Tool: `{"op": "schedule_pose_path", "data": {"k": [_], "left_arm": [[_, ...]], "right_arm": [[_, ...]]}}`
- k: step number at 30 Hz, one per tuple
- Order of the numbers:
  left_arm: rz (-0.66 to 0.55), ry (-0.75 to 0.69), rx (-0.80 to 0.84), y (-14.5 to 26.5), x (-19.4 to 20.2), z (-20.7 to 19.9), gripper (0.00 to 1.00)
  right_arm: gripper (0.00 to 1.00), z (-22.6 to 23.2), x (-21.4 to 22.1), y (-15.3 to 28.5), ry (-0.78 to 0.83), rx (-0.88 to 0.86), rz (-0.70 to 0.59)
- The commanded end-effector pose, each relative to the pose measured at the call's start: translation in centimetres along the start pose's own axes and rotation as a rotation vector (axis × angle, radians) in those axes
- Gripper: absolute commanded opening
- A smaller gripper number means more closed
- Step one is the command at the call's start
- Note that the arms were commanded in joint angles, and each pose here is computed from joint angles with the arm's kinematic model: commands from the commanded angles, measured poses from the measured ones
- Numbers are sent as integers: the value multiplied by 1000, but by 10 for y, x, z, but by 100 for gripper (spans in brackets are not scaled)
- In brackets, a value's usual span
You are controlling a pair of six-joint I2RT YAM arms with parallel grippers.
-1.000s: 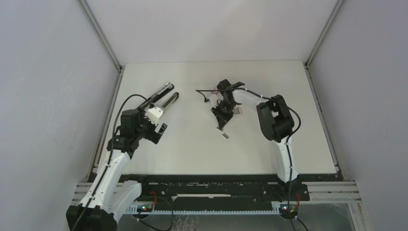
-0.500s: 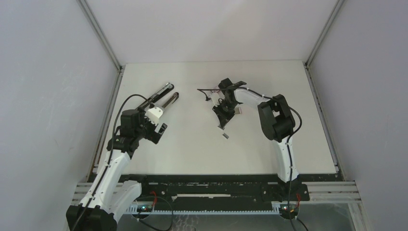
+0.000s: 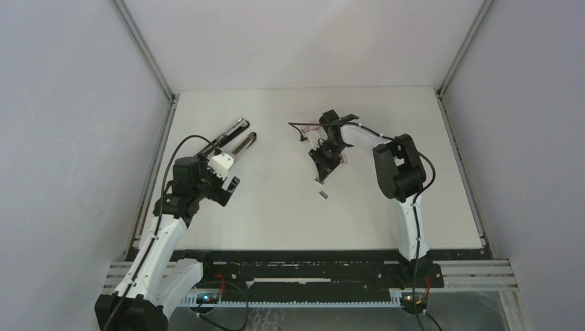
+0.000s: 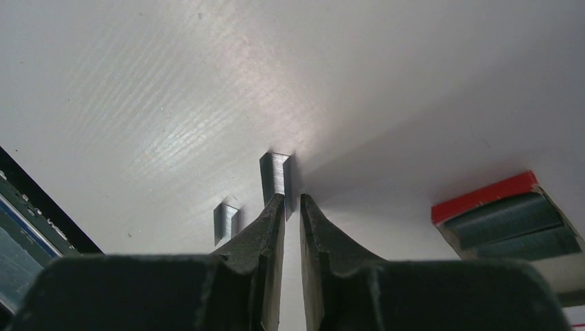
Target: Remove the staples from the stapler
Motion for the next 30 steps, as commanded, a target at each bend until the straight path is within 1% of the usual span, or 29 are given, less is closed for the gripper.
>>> {"op": "schedule_pose_path", "data": {"k": [1, 11, 17, 22, 27, 30], "left_arm": [[-20, -21, -10, -1, -2, 3, 100], [-18, -19, -8, -2, -2, 3, 100], [-19, -19, -10, -2, -2, 3, 100], [-21, -19, -10, -1, -2, 3, 100], [-21, -19, -10, -1, -2, 3, 100], [-22, -20, -10, -1, -2, 3, 100]], "right_arm": [[14, -1, -11, 19, 7, -5, -69], [14, 1, -9, 10, -22, -79, -55], [5, -6, -7, 10, -41, -57, -51], [0, -9, -6, 7, -53, -47, -42], [0, -11, -5, 6, -56, -50, -42], [6, -16, -3, 7, -78, -56, -46]]}}
Point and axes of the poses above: each gripper's point midway between its finger pads, its own y axis back along the fingers, its own z axis along the line the jaws close on, x = y × z, the point moved 5 cm from there along y, back along the fingers, and after that the axes turned 1 degree about y, right-handed, at the moved point
